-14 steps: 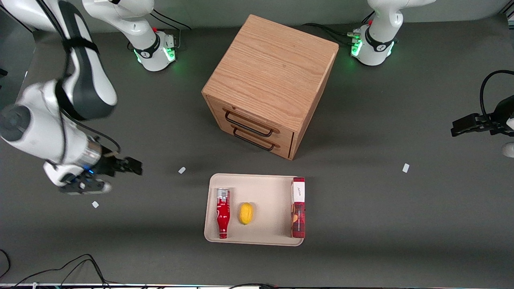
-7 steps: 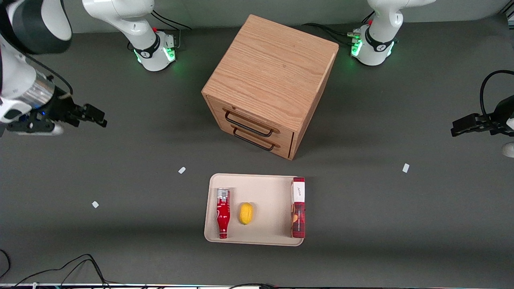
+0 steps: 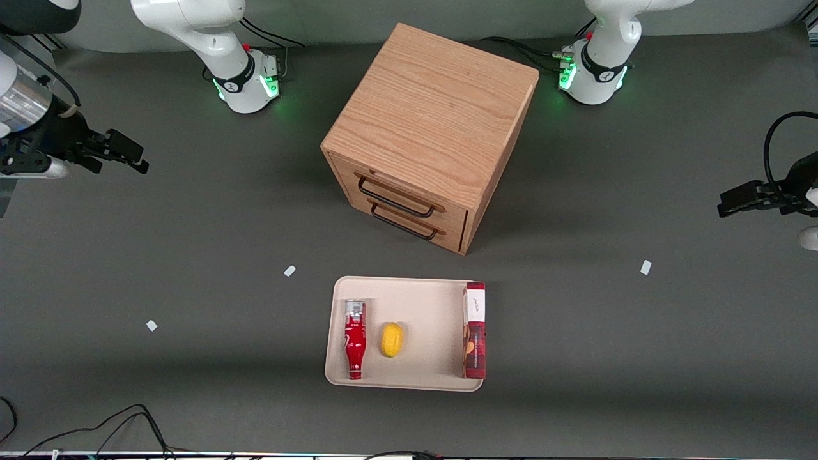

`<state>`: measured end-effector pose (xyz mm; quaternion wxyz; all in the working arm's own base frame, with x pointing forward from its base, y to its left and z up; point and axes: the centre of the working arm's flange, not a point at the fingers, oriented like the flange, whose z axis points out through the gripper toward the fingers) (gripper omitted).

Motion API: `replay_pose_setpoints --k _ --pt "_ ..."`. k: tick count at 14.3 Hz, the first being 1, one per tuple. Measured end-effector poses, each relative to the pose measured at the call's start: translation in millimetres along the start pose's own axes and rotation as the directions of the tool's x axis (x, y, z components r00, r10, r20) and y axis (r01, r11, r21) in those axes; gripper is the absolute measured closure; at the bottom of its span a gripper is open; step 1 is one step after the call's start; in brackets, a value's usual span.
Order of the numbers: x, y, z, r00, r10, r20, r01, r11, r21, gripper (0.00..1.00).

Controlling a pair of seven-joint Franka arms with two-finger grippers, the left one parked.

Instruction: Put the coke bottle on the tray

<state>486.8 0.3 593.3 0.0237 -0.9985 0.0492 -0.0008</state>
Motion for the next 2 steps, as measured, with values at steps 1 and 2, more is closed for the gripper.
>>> replay_pose_setpoints --k 1,2 --pt "-0.3 -0.1 -6.9 1.0 0.003 0.002 -0.003 1.0 -0.002 0.0" --pt "0.1 -0.3 -11.3 1.0 0.007 0.005 -0.007 1.0 -0.004 0.0"
